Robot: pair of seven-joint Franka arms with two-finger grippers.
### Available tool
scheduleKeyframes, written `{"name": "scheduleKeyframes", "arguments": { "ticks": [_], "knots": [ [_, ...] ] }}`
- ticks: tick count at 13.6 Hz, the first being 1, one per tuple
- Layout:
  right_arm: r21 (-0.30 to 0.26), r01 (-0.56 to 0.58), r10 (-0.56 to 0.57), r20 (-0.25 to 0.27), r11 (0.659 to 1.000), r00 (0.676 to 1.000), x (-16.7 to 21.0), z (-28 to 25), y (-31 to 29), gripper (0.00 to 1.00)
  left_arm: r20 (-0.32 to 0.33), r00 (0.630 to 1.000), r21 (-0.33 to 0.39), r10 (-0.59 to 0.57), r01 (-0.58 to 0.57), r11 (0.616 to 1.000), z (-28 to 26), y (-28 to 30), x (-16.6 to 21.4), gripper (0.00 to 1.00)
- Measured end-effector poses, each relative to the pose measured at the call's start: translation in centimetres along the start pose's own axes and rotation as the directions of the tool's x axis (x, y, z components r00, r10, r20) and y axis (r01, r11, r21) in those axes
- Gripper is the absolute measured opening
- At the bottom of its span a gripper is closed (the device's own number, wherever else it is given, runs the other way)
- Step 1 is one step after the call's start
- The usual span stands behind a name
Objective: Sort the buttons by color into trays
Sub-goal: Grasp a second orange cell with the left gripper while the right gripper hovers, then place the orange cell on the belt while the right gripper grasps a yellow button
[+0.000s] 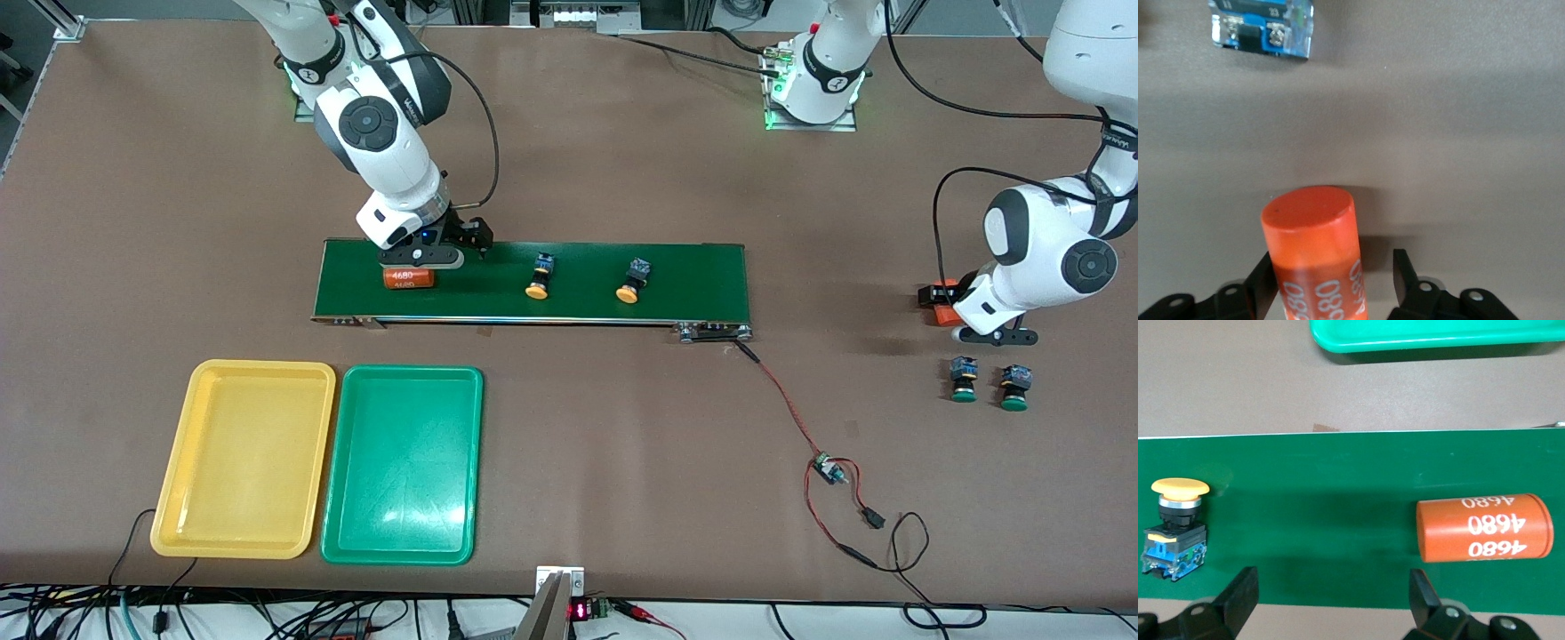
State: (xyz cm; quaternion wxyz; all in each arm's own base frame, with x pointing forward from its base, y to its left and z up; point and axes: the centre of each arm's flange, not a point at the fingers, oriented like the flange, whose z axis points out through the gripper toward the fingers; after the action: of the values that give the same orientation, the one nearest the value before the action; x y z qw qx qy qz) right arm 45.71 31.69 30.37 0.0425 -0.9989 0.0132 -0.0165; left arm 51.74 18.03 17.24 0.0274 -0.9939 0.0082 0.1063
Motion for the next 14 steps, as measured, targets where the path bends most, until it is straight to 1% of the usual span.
{"name": "scheduleKeyframes", "arguments": {
  "ticks": [1,2,4,6,8,10,12,13,14],
  "knots": [
    [0.000,0.000,0.000,0.000,1.000,1.000,0.0,0.0,0.0,1.00,0.001,1.000,-0.004,-0.003,0.003,1.000,0.2,0.0,0.0,0.64],
    [0.000,-0.001,0.001,0.000,1.000,1.000,0.0,0.0,0.0,1.00,0.001,1.000,-0.006,-0.004,0.004,1.000,0.2,0.0,0.0,0.51],
    [0.000,-0.001,0.001,0.000,1.000,1.000,0.0,0.0,0.0,1.00,-0.007,1.000,-0.002,-0.001,0.001,1.000,-0.5,0.1,0.3,0.50],
    [0.000,-0.002,0.002,0.000,1.000,1.000,0.0,0.0,0.0,1.00,0.011,1.000,-0.005,0.022,-0.022,1.000,-2.2,1.3,0.8,0.50],
    [-0.001,0.000,0.000,0.003,1.000,1.000,0.0,0.2,0.0,1.00,0.027,0.997,-0.010,0.077,-0.076,0.997,-4.8,4.3,1.9,0.50],
    [-0.004,0.006,-0.006,0.012,1.000,1.000,-0.2,0.7,-0.2,1.00,0.027,0.987,-0.013,0.156,-0.155,0.988,-7.6,8.0,3.2,0.50],
    [-0.019,0.022,-0.022,0.017,1.000,1.000,-0.4,1.6,-0.4,1.00,0.020,0.960,-0.023,0.279,-0.279,0.960,-9.8,12.6,4.3,0.50],
    [-0.032,0.027,-0.027,0.012,0.999,1.000,-0.4,2.0,-0.4,1.00,0.012,0.937,-0.026,0.350,-0.350,0.937,-10.6,14.9,4.6,0.50],
    [-0.045,0.025,-0.025,0.003,0.999,1.000,-0.2,2.3,-0.7,1.00,0.002,0.901,-0.028,0.433,-0.433,0.901,-11.1,17.0,4.8,0.50]
  ]
}}
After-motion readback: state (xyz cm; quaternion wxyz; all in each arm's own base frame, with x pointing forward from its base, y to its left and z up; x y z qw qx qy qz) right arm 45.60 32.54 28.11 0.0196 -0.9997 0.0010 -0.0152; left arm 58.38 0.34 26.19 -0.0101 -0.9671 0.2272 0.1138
